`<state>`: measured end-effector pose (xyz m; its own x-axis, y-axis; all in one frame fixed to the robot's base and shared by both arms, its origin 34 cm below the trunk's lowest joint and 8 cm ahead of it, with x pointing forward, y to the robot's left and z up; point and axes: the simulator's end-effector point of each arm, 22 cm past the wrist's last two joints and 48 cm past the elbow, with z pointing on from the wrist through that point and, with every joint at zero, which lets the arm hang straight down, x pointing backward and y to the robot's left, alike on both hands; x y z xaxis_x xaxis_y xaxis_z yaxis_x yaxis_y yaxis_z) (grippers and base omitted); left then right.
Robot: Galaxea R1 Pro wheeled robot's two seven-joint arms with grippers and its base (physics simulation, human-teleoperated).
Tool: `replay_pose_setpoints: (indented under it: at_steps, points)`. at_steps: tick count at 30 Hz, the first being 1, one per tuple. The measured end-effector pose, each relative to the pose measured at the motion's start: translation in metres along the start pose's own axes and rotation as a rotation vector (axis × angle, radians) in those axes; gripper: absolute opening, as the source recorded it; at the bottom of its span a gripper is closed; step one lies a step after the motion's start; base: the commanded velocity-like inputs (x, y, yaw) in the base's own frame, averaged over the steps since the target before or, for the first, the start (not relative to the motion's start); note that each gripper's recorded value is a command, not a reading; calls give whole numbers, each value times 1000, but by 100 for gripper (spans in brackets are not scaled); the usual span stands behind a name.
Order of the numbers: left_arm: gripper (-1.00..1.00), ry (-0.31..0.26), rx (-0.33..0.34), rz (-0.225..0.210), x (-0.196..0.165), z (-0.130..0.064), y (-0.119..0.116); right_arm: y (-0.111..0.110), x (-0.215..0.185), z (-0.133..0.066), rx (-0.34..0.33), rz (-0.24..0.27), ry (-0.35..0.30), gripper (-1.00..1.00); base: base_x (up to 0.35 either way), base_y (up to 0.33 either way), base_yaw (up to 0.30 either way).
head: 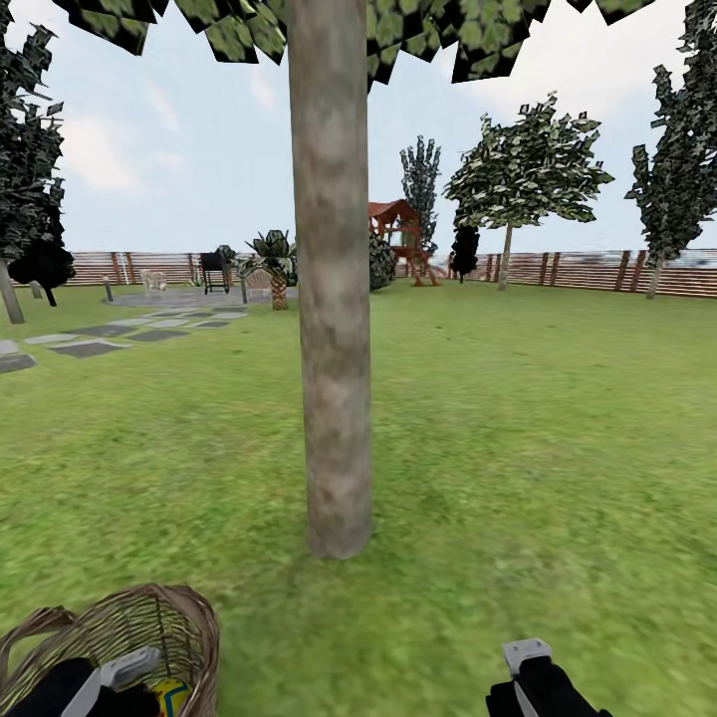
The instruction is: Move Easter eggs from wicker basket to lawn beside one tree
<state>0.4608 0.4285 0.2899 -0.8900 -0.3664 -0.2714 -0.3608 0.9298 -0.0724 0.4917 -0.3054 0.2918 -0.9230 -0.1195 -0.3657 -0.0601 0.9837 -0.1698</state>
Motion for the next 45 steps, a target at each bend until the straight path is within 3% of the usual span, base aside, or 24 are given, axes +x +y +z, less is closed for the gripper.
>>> replay_pose_setpoints:
  at_steps: [30,45]
  points:
    - [100,97,-51,3,32,32,20,10,42,33,-15,-18,109,100,0,0,0]
    - [100,98,-43,3,33,34,14,17,41,32,-24,-18,108,100,81,0,0]
